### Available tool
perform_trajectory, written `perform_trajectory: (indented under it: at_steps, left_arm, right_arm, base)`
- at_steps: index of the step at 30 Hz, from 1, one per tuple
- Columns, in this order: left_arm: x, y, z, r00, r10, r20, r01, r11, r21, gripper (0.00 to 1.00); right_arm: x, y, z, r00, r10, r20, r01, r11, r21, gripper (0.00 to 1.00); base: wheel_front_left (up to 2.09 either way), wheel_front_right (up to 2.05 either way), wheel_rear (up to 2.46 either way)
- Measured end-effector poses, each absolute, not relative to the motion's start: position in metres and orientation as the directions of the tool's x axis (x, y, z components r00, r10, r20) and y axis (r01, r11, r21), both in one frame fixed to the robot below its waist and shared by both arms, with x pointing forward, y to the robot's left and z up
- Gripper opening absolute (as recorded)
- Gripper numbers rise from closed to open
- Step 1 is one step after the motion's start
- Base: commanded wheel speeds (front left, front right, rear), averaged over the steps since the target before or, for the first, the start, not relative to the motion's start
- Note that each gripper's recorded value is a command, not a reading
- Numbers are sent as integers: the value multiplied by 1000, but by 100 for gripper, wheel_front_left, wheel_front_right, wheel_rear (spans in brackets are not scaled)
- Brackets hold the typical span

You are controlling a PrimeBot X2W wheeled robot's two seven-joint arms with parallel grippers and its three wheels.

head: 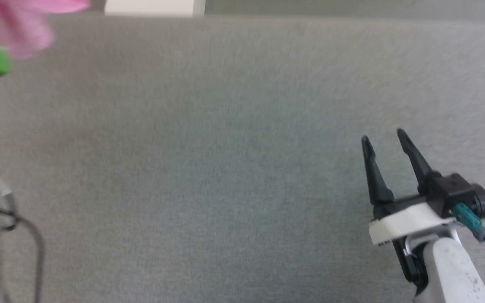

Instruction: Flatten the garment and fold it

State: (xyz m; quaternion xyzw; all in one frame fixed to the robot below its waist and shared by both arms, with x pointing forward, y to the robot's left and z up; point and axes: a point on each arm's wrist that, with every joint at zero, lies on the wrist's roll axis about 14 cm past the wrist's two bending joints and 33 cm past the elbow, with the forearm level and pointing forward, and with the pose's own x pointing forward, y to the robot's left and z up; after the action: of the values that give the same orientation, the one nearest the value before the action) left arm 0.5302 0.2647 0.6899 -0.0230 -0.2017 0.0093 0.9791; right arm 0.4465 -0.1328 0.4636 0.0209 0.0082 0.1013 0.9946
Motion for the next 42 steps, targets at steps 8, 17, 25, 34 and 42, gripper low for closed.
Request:
perform_trajectory:
  at_steps: [8,17,25,34,42]
  left_arm:
    - [492,113,758,791,-317,524,383,923,-20,0]
    - [480,-26,629,786,-606,121,616,754,-227,0]
    - [407,-68,439,522,-685,-508,547,726,-417,8]
    - [392,-56,428,491,-684,-540,466,729,-501,100]
    - [449,19,540,884,-468,12,418,778,-469,100]
  right_arm:
    - [410,-168,508,991,102,85,-106,994,38,100]
    - [378,-214,531,991,-30,132,27,999,25,100]
    - [361,-236,531,988,-98,123,96,995,23,100]
    - [370,-217,527,994,-41,105,38,999,31,100]
    - [379,-194,533,993,28,117,-31,999,22,100]
  base:
    - [0,0,0]
    - [0,0,0]
    - [0,0,0]
    - [0,0,0]
    - [0,0,0]
